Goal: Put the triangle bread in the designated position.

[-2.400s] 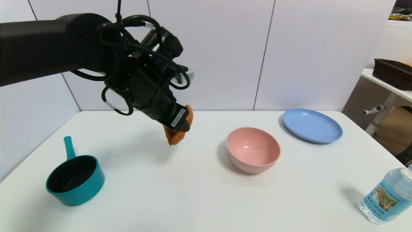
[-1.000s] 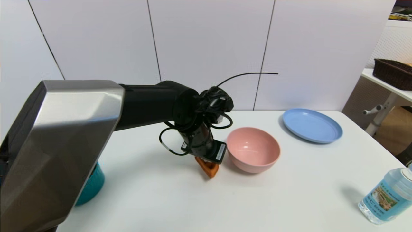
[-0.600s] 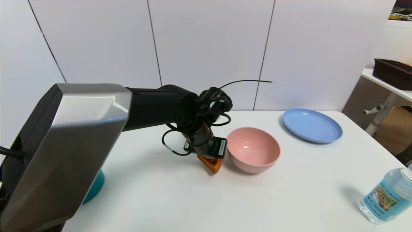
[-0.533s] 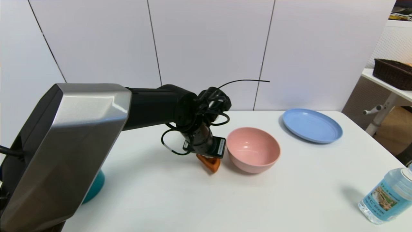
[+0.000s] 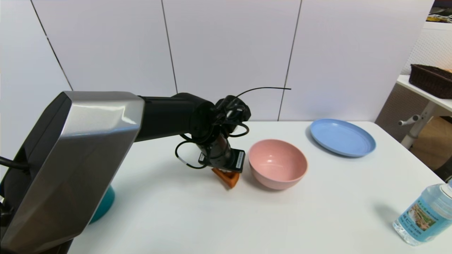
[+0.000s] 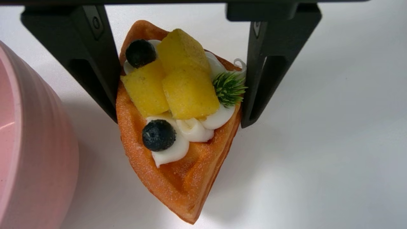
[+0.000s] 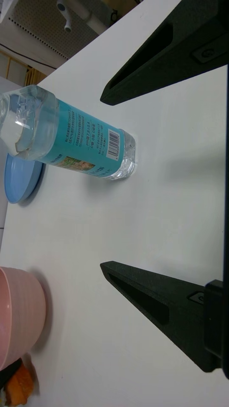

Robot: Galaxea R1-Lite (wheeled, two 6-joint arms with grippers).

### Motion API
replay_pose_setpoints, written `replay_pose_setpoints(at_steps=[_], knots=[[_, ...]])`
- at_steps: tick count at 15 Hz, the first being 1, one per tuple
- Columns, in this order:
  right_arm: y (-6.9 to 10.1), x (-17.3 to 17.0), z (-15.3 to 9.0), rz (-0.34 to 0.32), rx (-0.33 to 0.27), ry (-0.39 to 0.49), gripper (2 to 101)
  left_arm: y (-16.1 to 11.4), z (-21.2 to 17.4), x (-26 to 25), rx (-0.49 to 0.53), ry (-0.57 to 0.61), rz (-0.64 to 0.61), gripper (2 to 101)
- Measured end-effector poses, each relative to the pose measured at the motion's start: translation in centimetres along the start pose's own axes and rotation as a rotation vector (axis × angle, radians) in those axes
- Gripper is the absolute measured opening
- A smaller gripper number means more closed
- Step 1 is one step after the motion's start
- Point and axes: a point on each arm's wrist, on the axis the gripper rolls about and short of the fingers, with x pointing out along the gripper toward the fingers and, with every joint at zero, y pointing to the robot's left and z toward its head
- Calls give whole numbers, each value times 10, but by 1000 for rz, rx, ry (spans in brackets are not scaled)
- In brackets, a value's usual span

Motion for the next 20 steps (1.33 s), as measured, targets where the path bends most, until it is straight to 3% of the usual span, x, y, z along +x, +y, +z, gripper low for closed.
replay_pose_setpoints(at_steps=[5, 13, 17, 20], knots=[[0, 0, 0, 0, 0, 0, 971, -2, 5, 2, 0, -47, -17, 815], [0, 0, 0, 0, 0, 0, 971, 3, 6, -38, -8, -75, -25, 918], [0, 0, 0, 0, 0, 0, 971, 16, -2, -120, 3, -151, -36, 943], [0, 0, 0, 0, 0, 0, 971, 43, -24, -218, 65, -315, 28, 954]])
